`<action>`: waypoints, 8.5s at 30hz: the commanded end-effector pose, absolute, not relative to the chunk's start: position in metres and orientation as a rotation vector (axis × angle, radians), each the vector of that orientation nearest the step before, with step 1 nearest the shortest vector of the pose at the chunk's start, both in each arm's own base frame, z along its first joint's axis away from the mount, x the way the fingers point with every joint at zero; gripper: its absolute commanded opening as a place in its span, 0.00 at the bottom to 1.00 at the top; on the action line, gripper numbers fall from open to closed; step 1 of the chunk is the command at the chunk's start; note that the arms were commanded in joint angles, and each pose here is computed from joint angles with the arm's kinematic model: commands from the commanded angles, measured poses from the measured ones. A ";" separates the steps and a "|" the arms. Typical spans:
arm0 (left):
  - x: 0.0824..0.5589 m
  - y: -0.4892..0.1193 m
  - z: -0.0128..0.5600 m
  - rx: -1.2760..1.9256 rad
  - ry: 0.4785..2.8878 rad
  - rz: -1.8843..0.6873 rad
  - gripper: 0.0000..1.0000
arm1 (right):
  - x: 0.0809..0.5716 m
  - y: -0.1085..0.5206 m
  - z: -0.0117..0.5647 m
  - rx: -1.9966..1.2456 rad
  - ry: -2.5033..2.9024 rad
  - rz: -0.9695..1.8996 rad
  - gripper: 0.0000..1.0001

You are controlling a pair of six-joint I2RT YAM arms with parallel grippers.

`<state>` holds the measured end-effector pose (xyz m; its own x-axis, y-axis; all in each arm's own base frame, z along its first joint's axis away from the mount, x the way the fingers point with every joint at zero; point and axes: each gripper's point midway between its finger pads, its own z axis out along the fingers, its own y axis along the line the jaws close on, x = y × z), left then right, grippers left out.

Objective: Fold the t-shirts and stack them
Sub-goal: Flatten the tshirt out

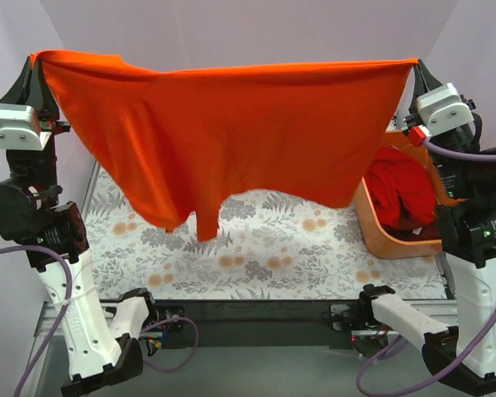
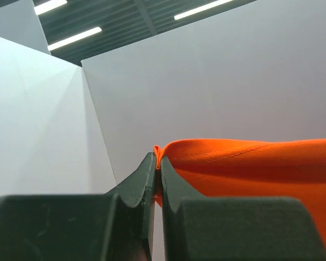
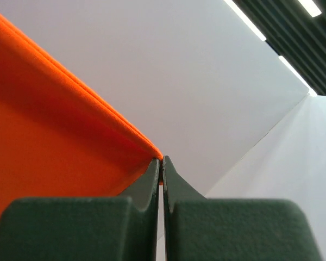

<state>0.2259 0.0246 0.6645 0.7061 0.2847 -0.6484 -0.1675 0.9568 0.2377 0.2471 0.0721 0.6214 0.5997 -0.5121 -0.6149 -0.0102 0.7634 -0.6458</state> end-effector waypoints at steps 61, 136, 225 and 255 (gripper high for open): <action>0.390 -0.002 0.302 0.473 1.664 -0.077 0.00 | 0.402 0.175 0.301 -1.244 1.211 -0.189 0.01; 0.387 0.032 0.126 0.286 2.608 -0.325 0.45 | 0.254 0.126 0.110 -1.202 2.500 0.482 0.57; 0.373 0.037 0.128 0.324 2.607 -0.229 0.46 | 0.243 0.165 0.083 -1.159 2.644 0.875 0.41; 0.379 0.042 0.131 0.342 2.607 -0.203 0.46 | 0.256 0.262 0.090 -1.404 2.476 1.043 0.50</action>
<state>0.3717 0.0399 0.1126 -0.8701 0.1906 -0.4544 0.2647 0.9586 -0.1048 0.2333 0.2854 0.0712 -0.5774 -0.7330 -0.3596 -0.7417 0.2867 0.6064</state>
